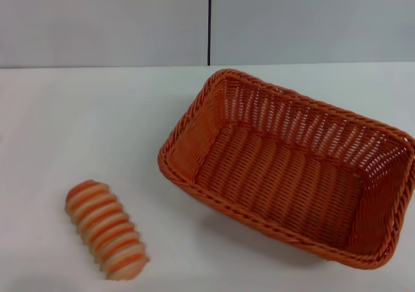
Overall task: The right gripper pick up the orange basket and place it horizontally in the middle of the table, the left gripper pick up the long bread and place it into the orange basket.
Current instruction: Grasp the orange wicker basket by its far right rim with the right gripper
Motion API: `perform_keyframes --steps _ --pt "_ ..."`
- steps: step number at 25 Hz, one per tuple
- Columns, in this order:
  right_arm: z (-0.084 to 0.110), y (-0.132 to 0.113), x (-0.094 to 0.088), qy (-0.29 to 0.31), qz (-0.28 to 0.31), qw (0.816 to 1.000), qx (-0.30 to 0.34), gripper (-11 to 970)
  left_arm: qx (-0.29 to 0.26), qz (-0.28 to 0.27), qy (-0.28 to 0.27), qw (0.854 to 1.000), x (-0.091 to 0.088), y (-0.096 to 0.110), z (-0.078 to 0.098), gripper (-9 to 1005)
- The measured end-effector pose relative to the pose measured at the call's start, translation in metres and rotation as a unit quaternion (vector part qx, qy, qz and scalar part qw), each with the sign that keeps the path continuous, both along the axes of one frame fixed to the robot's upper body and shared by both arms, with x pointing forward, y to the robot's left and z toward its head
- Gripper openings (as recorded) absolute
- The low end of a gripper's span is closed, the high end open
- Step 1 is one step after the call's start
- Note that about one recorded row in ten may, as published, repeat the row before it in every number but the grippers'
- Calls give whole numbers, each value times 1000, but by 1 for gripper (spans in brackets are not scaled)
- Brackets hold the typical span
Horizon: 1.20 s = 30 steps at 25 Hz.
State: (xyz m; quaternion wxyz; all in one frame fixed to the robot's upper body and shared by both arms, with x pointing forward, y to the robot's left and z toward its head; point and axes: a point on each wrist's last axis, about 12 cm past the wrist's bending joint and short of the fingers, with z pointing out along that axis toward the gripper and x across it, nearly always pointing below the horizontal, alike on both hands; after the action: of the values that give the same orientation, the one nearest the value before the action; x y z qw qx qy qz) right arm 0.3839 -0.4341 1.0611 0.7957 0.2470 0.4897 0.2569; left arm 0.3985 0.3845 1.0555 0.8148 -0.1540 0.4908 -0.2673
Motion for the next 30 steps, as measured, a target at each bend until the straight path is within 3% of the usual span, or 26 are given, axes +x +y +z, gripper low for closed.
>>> perform_keyframes --steps 14,20,25,30 --pt "5 0 5 -1 37 999 -8 643 1 -2 -5 1000 0 0 1 855" --pt "19 -6 17 16 120 992 -24 643 1 -3 -5 1000 0 0 1 853" --pt "46 -17 35 49 236 970 -41 643 1 -8 -3 1000 3 -2 1 851" --pt "91 -29 58 103 367 922 -69 644 2 -11 -3 1000 4 -3 1 850"
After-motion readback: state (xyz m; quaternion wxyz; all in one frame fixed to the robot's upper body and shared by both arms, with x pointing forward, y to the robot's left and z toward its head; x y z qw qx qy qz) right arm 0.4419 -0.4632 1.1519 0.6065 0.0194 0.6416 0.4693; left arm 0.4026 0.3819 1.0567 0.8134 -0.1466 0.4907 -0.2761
